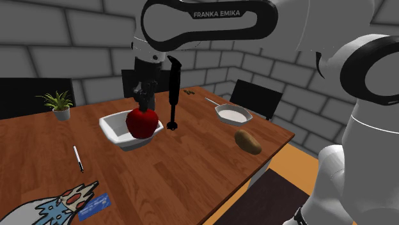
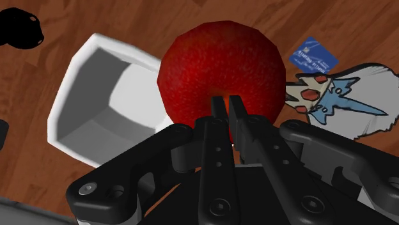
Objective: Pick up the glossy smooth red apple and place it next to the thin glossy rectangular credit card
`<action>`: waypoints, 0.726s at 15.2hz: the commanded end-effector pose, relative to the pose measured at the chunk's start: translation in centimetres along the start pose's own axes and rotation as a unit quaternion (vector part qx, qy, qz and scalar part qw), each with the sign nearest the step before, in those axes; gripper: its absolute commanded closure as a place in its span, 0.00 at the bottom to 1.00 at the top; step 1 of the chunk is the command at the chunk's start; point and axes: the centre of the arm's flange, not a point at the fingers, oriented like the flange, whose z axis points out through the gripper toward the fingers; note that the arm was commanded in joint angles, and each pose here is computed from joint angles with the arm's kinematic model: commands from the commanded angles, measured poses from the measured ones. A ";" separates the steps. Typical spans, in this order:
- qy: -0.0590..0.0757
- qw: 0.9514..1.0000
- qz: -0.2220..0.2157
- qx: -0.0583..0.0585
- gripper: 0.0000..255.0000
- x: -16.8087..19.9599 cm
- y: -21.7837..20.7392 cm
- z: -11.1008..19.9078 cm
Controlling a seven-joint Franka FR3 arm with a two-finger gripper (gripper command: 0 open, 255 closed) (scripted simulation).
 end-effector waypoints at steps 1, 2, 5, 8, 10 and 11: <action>0.000 1.000 0.000 0.000 1.00 -0.2 0.0 1.1; 0.000 1.000 0.000 0.000 1.00 -0.3 0.0 1.7; 0.000 1.000 0.000 0.000 1.00 -0.5 0.0 3.2; 0.000 1.000 0.000 0.000 1.00 -0.7 0.1 4.8; 0.000 1.000 0.000 0.000 1.00 -0.8 0.1 5.9; 0.000 1.000 0.000 0.000 1.00 -0.9 0.1 6.4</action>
